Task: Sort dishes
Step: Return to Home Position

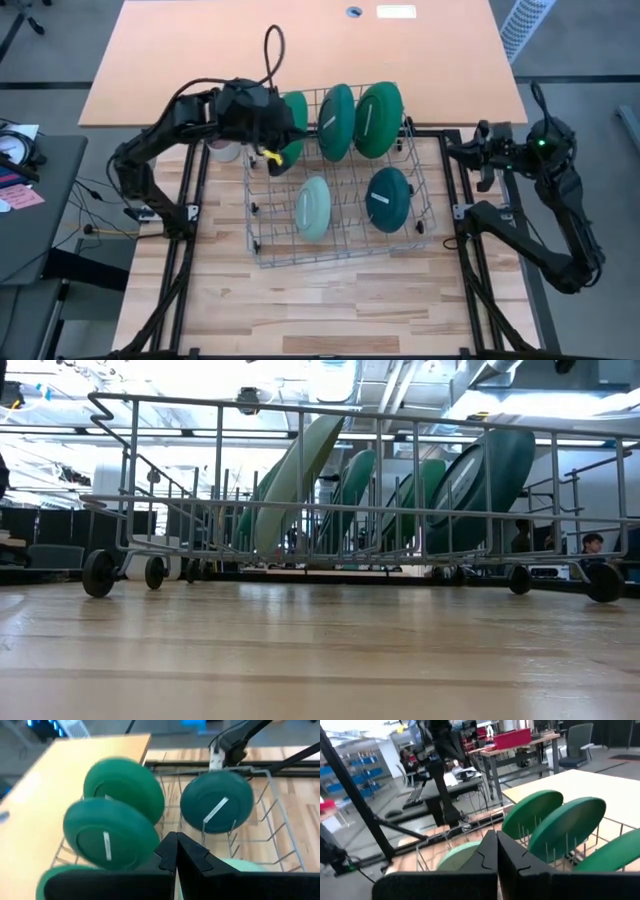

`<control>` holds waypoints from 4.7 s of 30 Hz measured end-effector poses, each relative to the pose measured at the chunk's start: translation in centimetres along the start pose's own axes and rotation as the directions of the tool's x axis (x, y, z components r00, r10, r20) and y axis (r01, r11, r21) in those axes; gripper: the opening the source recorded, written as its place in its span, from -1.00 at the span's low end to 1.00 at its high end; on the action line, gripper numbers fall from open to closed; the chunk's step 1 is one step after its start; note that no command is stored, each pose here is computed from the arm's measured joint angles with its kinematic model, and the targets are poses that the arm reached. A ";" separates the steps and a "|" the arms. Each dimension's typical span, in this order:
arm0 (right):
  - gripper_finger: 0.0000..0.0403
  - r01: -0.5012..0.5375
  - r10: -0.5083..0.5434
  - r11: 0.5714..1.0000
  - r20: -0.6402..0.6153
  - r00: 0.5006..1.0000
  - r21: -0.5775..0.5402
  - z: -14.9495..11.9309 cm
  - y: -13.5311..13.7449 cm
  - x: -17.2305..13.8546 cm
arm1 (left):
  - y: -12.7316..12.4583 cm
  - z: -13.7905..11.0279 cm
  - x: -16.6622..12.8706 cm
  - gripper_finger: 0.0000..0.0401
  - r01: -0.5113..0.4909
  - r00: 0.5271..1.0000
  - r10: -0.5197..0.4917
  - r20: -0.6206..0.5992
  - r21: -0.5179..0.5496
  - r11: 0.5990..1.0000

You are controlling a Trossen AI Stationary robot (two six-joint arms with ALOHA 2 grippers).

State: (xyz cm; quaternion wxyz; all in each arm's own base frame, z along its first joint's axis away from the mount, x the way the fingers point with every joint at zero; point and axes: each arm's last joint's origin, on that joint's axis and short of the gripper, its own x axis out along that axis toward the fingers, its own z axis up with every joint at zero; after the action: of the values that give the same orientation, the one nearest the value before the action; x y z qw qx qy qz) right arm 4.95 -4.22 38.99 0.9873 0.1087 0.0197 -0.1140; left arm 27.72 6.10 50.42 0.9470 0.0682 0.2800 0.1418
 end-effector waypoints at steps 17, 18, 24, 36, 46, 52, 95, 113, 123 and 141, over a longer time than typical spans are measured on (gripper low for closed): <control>-1.00 -0.059 0.037 0.993 -0.202 0.979 -0.106 -6.7 -1.7 1.0 | -10.3 -11.8 5.2 -1.00 0.051 0.963 -0.078 0.260 0.109 0.993; -1.00 -0.062 0.039 0.992 -0.196 0.980 -0.114 -6.9 -1.6 1.0 | -10.7 -12.7 5.1 -1.00 0.049 0.952 -0.078 0.296 0.102 0.994; -1.00 -0.085 0.060 0.982 -0.146 0.988 -0.169 -6.9 -0.7 0.2 | -13.0 -17.0 4.8 -1.00 0.126 0.887 -0.107 0.448 -0.012 0.992; -1.00 -0.160 0.162 0.976 -0.001 0.987 -0.149 -6.9 2.4 -2.9 | -12.9 -17.9 2.1 -1.00 0.171 0.809 -0.095 0.580 -0.078 0.982; -1.00 -0.161 0.162 0.978 -0.008 0.987 -0.135 -9.2 4.3 -5.5 | -11.8 -18.8 -0.9 -1.00 0.189 0.805 -0.120 0.581 -0.059 0.980; -1.00 -0.139 0.134 0.980 -0.044 0.990 -0.144 -10.2 3.6 -4.7 | -11.9 -21.4 -0.6 -1.00 0.212 0.821 -0.145 0.552 -0.059 0.975; -1.00 -0.129 0.166 0.967 0.158 0.973 -0.220 -17.3 -3.6 3.0 | -11.2 -27.4 0.9 -1.00 -0.068 0.758 0.192 0.624 -0.218 0.974; -1.00 -0.177 0.229 0.947 0.174 0.958 -0.269 -19.5 -1.5 4.7 | -11.4 -28.6 1.8 -1.00 -0.112 0.834 0.220 0.506 -0.234 0.966; -1.00 -0.149 0.183 0.957 0.120 0.976 -0.249 -20.2 -1.3 4.8 | -11.6 -29.2 2.2 -1.00 -0.131 0.867 0.206 0.455 -0.191 0.973; -1.00 -0.258 0.293 0.938 0.132 0.947 -0.233 -21.2 0.3 5.0 | -11.7 -32.1 3.1 -1.00 -0.151 0.894 0.233 0.382 -0.232 0.961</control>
State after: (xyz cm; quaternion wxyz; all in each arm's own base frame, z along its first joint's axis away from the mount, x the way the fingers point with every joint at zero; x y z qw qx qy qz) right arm 9.58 -0.42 18.03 0.9976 -0.0054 -0.0655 0.0200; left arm 15.30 -2.45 19.64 0.9676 0.0298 0.0540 0.2447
